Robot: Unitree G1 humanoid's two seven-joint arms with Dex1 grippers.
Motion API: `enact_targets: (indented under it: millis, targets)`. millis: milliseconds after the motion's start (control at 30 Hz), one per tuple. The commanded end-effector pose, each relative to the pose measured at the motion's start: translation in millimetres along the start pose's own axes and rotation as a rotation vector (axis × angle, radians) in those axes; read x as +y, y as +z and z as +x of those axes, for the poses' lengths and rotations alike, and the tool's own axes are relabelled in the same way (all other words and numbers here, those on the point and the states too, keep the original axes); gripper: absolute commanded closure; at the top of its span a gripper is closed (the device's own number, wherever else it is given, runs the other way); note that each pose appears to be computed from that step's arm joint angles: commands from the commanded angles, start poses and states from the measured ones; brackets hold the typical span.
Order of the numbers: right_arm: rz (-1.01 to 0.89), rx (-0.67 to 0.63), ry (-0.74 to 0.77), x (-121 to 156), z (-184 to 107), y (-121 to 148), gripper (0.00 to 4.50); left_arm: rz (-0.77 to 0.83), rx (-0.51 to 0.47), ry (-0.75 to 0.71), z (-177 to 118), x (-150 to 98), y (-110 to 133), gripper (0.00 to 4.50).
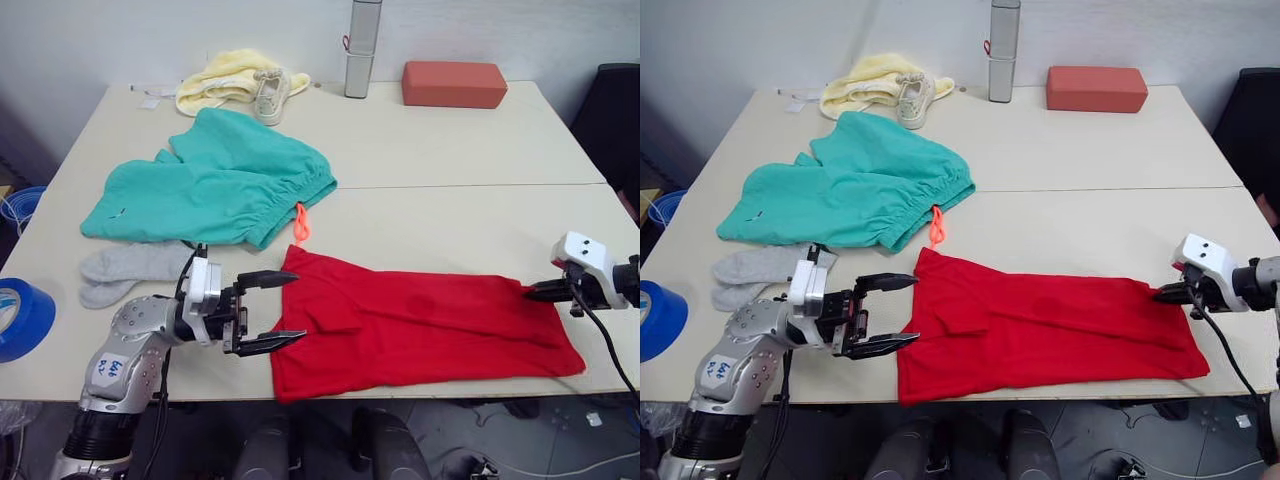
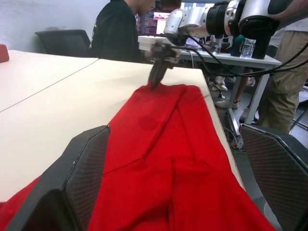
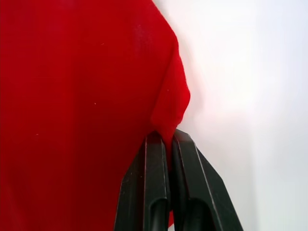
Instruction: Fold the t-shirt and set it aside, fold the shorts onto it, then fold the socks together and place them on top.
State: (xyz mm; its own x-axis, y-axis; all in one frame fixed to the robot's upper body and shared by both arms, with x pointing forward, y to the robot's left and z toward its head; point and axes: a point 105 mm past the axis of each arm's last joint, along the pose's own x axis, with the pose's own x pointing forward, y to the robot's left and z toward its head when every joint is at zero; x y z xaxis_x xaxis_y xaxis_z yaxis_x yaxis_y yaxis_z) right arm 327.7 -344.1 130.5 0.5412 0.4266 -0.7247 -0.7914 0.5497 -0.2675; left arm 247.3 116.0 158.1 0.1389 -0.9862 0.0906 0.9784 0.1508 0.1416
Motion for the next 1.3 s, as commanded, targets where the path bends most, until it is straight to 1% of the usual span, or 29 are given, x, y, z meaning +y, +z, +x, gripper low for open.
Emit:
enact_targets:
  millis: [33,100,233,367,433,533,633,700,767,800,833,867,900,933,1000,1067,1100,1167,1300]
  targets:
    - [-0.087,-0.015,-0.142,-21,3,16,4.46,0.051,-0.008,0.009,3,3,6,0.00]
    - [-0.141,-0.030,-0.230,-33,7,27,4.46,0.057,-0.005,0.020,3,6,6,0.00]
    - [-0.201,-0.060,-0.331,-45,18,46,4.46,0.074,-0.006,0.056,2,11,6,0.00]
    - [-0.215,-0.098,-0.366,-47,29,57,4.46,0.081,0.002,0.083,0,13,6,0.00]
    - [-0.177,-0.151,-0.362,-47,30,62,4.46,0.078,0.012,0.093,0,14,5,0.00]
    - [-0.117,-0.176,-0.351,-47,28,60,4.46,0.056,0.023,0.097,-1,14,3,0.00]
    - [-0.090,-0.250,-0.347,-48,18,65,3.81,0.005,0.047,0.146,-3,24,0,0.00]
    - [-0.034,-0.310,-0.356,-52,1,66,3.16,0.005,0.070,0.146,-1,31,0,0.00]
    - [0.027,-0.338,-0.355,-54,-9,62,2.45,0.016,0.089,0.141,-1,36,0,0.00]
    - [0.123,-0.368,-0.326,-53,-21,57,2.10,0.008,0.102,0.136,1,42,1,0.00]
    - [0.210,-0.394,-0.320,-53,-34,50,1.72,-0.023,0.150,0.133,3,49,-2,0.00]
    - [0.294,-0.412,-0.325,-53,-46,43,1.40,-0.035,0.234,0.156,3,59,-8,0.00]
    - [0.385,-0.391,-0.331,-52,-55,33,1.03,-0.048,0.279,0.164,5,65,-11,0.00]
    - [0.457,-0.366,-0.344,-49,-60,24,0.62,-0.062,0.295,0.164,7,69,-11,0.00]
    - [0.589,-0.348,-0.344,-38,-66,14,0.02,-0.091,0.290,0.120,15,74,-9,0.00]
    - [0.699,-0.311,-0.332,-22,-67,4,0.02,-0.099,0.311,0.127,20,85,-11,0.00]
    - [0.742,-0.291,-0.336,-14,-67,-1,0.02,-0.097,0.338,0.125,23,90,-15,0.00]
    - [0.844,-0.288,-0.351,1,-66,-6,0.02,-0.096,0.393,0.110,29,98,-21,0.00]
    - [1.003,-0.275,-0.356,30,-59,-13,0.02,-0.076,0.448,0.080,48,111,-29,0.00]
